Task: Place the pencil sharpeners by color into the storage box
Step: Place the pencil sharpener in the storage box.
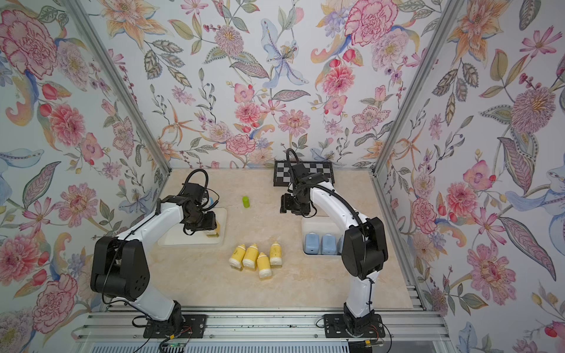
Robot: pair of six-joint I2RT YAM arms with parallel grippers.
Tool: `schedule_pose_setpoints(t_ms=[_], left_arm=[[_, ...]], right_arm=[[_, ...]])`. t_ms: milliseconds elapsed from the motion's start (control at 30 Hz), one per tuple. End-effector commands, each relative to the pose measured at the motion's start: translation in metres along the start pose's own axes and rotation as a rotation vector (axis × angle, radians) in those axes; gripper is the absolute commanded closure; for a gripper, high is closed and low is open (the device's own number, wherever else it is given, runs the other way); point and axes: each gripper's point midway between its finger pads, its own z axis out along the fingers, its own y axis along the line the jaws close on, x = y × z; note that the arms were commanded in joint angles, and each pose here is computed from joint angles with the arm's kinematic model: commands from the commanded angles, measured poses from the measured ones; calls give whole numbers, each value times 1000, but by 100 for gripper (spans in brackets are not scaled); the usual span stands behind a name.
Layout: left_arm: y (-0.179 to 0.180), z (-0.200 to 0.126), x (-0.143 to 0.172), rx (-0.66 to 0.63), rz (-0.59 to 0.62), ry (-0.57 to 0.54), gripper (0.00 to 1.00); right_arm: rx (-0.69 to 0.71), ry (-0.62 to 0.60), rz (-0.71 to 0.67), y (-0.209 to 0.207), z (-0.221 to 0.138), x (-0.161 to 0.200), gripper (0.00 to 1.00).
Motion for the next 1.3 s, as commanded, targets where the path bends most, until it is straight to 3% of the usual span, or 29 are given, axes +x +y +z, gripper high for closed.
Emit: schedule_pose_setpoints(t_ms=[0,1267], left_arm=[[-1,-8,1,13,-25,-35,60],[-9,8,19,12,-43,-2,60]], right_arm=[[-1,12,-7,-3,4,0,32],[-16,23,-12,-10,7,3,33]])
